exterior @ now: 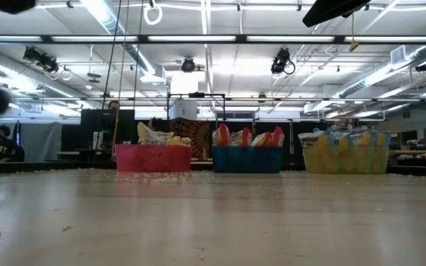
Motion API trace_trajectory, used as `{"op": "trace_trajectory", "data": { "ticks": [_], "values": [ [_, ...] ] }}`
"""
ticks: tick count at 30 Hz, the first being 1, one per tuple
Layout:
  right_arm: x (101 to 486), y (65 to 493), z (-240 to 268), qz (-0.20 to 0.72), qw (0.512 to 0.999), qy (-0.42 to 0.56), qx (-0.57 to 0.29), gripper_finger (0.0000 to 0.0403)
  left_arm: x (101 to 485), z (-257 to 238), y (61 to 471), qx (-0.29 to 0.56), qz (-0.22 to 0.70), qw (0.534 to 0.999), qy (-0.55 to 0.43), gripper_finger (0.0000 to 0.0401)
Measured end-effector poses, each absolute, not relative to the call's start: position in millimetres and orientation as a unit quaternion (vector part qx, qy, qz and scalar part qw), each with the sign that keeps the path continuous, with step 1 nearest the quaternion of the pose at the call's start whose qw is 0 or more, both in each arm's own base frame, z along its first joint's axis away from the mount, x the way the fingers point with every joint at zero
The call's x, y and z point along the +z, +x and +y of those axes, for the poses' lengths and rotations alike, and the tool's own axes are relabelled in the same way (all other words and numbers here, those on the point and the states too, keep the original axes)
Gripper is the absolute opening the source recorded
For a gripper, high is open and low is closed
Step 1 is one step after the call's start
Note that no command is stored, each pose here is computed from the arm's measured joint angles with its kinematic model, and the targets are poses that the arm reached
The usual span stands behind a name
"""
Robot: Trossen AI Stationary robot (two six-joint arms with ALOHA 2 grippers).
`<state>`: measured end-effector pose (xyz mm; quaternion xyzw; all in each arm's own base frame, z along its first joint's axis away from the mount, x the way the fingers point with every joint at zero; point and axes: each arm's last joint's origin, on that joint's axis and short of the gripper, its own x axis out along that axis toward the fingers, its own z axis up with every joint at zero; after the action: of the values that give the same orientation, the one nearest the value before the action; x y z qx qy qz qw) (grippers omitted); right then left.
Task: Sort Maruchan noodles
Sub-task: Put the yellow noodle pack into the red bin
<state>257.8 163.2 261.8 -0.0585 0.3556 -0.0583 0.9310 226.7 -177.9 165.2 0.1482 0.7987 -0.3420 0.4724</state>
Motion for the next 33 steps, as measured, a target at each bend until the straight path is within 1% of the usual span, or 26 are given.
{"op": "trace_trajectory", "data": {
  "ticks": [4,5,8,12,16,18,20,22,24,25,26,28,29,30,31,32,33],
  "values": [
    [262,258,163,0.356,0.931,-0.058,-0.058,0.0144,186,-148,238,-0.314,0.805,0.416,0.283,0.0005],
    [262,258,163,0.356,0.931,-0.058,-0.059,0.0144,190,-141,242,-0.309,0.802,0.412,0.303,0.0005],
    [262,260,160,0.356,0.930,-0.064,-0.062,0.0144,198,-117,254,-0.299,0.781,0.427,0.343,0.0005],
    [262,265,150,0.355,0.928,-0.085,-0.078,0.0144,209,-78,268,-0.267,0.755,0.460,0.383,0.0005],
    [262,274,134,0.357,0.923,-0.104,-0.103,0.0144,230,-34,269,-0.235,0.748,0.490,0.381,0.0005],
    [262,278,124,0.360,0.920,-0.106,-0.115,0.0144,244,-12,264,-0.210,0.740,0.523,0.366,0.0005],
    [262,282,116,0.362,0.918,-0.100,-0.128,0.0144,261,11,257,-0.178,0.725,0.565,0.350,0.0004],
    [263,286,108,0.363,0.917,-0.097,-0.136,0.0144,280,32,247,-0.138,0.695,0.615,0.345,0.0004],
    [263,289,100,0.365,0.914,-0.100,-0.144,0.0144,297,53,236,-0.107,0.665,0.648,0.355,0.0004],
    [263,290,96,0.367,0.913,-0.103,-0.148,0.0144,303,62,230,-0.101,0.660,0.644,0.372,0.0004],
    [263,292,92,0.369,0.911,-0.105,-0.151,0.0144,308,72,223,-0.103,0.661,0.626,0.400,0.0004],
    [263,294,84,0.373,0.908,-0.106,-0.156,0.0144,315,87,209,-0.108,0.684,0.558,0.457,0.0004],
    [262,295,80,0.376,0.907,-0.107,-0.156,0.0144,318,95,205,-0.097,0.699,0.521,0.480,0.0004],
    [262,296,77,0.378,0.907,-0.105,-0.156,0.0144,320,101,201,-0.083,0.712,0.494,0.492,0.0004],
    [262,297,75,0.380,0.906,-0.104,-0.155,0.0144,321,108,199,-0.073,0.720,0.477,0.498,0.0004],
    [262,297,72,0.383,0.905,-0.104,-0.153,0.0144,322,114,198,-0.065,0.721,0.478,0.497,0.0004],
    [262,298,70,0.385,0.904,-0.105,-0.153,0.0144,322,119,198,-0.064,0.714,0.490,0.496,0.0004]
  ]
}}
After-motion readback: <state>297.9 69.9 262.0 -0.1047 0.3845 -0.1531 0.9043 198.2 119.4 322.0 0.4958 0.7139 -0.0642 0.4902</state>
